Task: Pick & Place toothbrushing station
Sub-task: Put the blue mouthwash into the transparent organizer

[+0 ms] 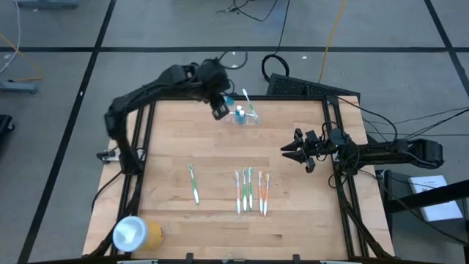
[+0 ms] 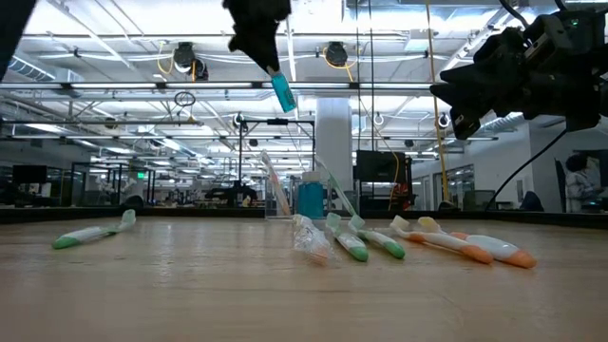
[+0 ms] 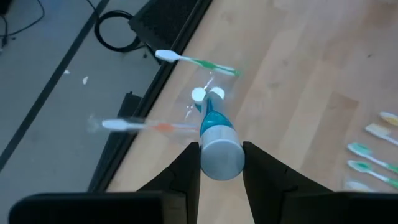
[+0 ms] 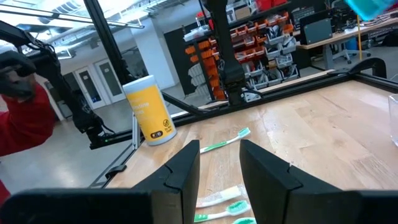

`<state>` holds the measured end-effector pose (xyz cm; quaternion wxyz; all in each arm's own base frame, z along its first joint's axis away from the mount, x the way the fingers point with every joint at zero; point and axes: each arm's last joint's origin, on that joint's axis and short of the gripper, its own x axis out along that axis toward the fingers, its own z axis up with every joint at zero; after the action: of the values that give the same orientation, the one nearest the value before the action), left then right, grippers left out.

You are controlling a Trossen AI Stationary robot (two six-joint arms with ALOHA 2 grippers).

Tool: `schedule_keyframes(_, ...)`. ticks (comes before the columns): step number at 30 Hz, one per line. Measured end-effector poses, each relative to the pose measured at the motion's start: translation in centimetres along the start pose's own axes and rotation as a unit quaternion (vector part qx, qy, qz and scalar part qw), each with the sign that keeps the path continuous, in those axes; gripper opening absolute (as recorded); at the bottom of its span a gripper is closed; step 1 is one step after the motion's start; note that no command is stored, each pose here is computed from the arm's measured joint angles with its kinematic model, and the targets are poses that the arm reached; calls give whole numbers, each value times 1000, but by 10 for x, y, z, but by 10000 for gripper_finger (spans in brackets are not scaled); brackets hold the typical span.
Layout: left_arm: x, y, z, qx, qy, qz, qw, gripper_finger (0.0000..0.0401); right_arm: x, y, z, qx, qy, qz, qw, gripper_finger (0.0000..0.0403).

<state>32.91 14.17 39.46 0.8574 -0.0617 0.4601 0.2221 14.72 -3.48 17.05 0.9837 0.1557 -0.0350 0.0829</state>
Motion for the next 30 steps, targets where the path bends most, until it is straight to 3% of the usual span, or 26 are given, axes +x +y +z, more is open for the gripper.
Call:
schedule_keyframes(14,90,8,24,55,39,14,998,95,0,0,0,1,1,-1,1000,105)
schedule_keyframes(21,105,8,30,65,17,20,998,95,0,0,0,1,1,-1,1000,105)
schedule_keyframes(30,123,11,27,50,37,20,998,95,0,0,0,1,0,-1,1000,105)
